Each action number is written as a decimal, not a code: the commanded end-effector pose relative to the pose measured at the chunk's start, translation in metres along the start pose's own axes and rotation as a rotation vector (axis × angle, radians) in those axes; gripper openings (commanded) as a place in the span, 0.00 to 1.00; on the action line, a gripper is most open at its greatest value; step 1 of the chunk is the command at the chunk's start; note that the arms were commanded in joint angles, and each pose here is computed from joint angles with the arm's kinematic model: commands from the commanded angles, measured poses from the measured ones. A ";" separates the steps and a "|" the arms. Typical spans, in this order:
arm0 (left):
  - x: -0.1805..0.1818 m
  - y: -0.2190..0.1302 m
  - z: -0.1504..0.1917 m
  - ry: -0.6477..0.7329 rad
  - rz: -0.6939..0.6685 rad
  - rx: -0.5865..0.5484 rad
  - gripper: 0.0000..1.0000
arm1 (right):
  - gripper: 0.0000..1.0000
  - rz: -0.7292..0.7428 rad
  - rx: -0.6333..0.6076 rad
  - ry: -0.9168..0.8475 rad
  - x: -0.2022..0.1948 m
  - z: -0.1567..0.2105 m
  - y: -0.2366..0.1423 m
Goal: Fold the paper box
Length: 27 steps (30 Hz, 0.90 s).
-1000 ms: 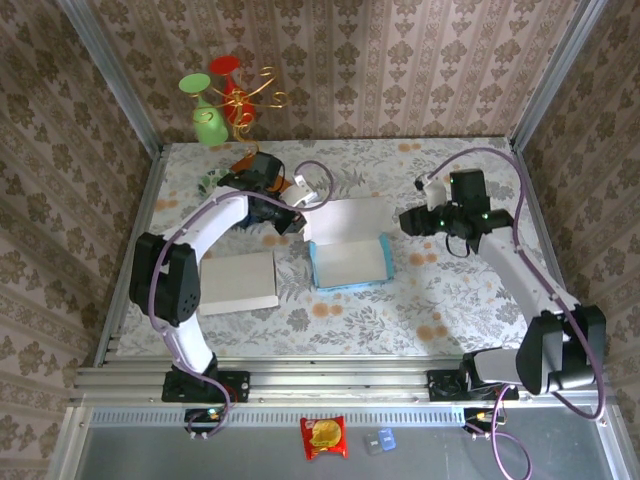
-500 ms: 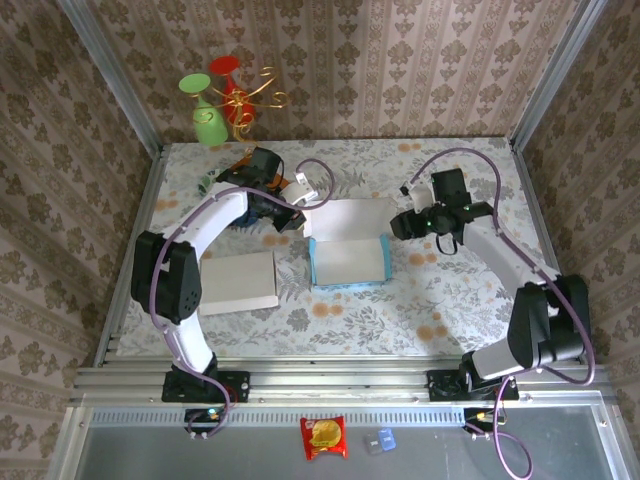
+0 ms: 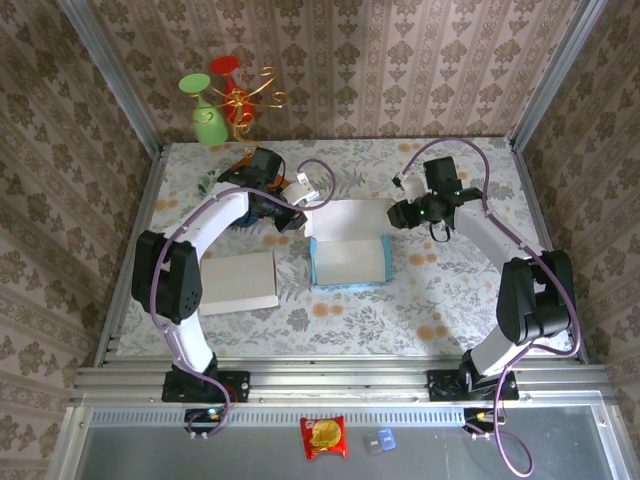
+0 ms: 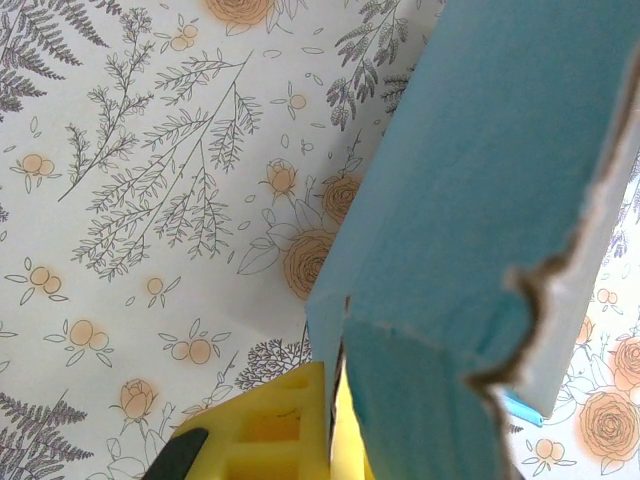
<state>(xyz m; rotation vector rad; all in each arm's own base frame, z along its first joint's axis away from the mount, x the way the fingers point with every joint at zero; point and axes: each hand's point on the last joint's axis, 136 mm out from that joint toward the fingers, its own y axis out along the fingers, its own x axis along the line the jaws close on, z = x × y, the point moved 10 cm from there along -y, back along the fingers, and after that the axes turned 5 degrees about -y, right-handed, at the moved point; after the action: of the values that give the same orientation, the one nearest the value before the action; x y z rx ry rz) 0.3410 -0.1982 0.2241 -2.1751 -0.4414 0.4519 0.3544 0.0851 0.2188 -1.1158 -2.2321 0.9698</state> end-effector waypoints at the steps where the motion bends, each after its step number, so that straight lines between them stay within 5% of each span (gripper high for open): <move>1: 0.004 0.004 -0.005 -0.004 0.005 -0.007 0.00 | 0.30 -0.028 0.003 -0.011 0.002 -0.007 0.000; 19: 0.006 0.008 -0.010 -0.086 -0.015 -0.044 0.00 | 0.07 0.029 0.030 0.026 0.005 -0.010 0.008; 27: 0.000 0.016 -0.023 -0.218 -0.134 -0.045 0.00 | 0.00 0.126 -0.018 0.107 0.012 -0.017 0.000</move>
<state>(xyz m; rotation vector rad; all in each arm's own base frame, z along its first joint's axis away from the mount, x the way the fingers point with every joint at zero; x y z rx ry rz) 0.3498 -0.2106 0.2173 -2.1352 -0.6128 0.5762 0.3594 0.1007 0.2167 -1.1954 -2.1417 0.9784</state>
